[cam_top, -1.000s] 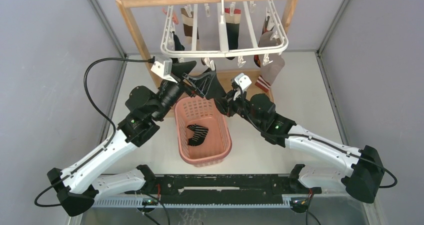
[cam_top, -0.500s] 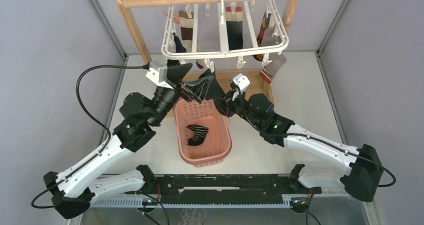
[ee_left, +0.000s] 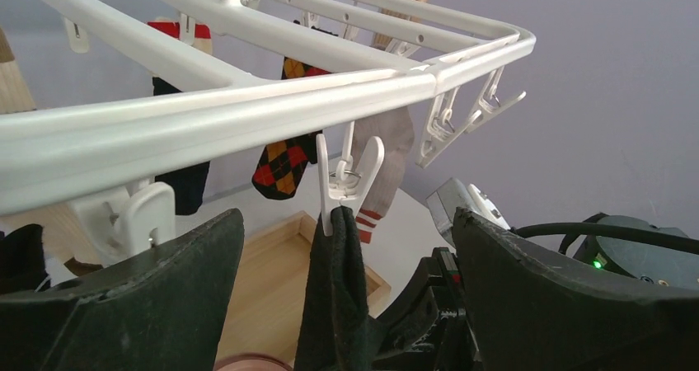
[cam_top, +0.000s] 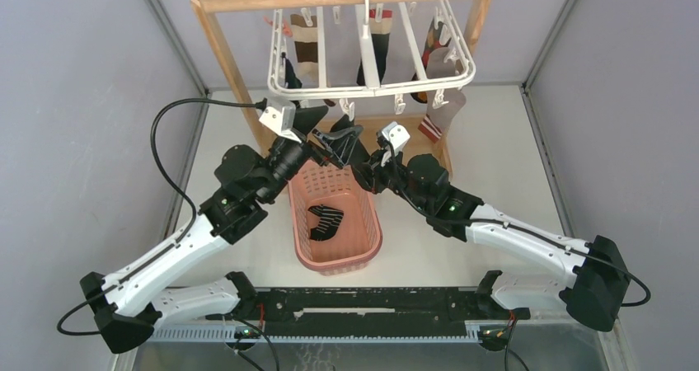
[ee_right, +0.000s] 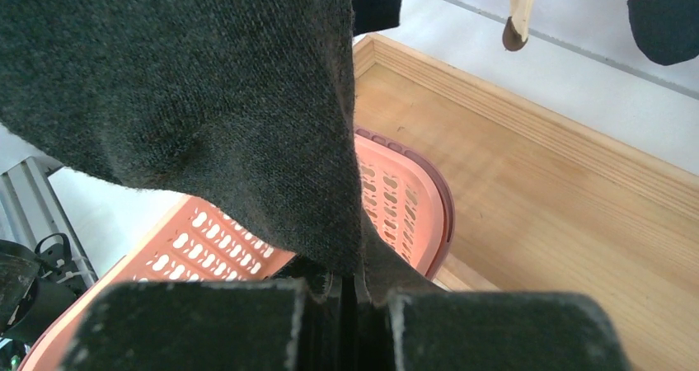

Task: Remove the socks clipped to the hanger
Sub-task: Remove the sock from the hanger.

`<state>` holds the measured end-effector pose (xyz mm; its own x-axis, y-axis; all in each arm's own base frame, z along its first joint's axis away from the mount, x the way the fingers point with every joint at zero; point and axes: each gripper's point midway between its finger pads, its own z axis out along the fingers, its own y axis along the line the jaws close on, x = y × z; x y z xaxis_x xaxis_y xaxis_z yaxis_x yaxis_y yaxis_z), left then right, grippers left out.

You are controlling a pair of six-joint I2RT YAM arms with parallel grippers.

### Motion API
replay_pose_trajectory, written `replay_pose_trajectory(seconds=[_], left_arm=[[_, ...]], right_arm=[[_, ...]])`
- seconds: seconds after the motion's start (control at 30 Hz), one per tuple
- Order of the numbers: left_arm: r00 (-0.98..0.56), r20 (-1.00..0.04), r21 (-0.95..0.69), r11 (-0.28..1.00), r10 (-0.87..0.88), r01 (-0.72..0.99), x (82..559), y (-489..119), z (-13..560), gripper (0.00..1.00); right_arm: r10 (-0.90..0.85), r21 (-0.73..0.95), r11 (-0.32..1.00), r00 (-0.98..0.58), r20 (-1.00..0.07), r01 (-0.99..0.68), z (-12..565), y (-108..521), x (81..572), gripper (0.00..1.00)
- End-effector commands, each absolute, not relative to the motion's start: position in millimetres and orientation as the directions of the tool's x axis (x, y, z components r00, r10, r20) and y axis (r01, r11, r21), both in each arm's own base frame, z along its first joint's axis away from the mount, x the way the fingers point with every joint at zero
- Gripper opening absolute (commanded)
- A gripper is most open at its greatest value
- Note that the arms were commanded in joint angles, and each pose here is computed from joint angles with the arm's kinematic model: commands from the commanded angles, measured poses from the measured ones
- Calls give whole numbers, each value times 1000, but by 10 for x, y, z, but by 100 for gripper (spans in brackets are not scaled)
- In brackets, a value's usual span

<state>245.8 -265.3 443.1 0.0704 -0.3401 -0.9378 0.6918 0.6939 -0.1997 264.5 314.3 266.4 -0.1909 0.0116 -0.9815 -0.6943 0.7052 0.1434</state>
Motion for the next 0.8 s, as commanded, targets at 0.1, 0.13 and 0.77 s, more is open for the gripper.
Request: replay_pose_trajectory(seconds=[0.1,0.13,0.77], left_arm=[[147,-904,-199,700,-402,686,2435,-2565,4915,100],[149,-903,-199,700,-403,686,2439,-2568,4925,100],[171,-897,-205,725,-409,658,2551,-2589,4980,79]], right_arm=[[85,164,690,-146,-986,-705,3004,3188,2652,0],[83,161,692,-144,-986,-704,3003,3185,2655,0],[82,169,686,-155,-984,-708,2982,3209,2630,0]])
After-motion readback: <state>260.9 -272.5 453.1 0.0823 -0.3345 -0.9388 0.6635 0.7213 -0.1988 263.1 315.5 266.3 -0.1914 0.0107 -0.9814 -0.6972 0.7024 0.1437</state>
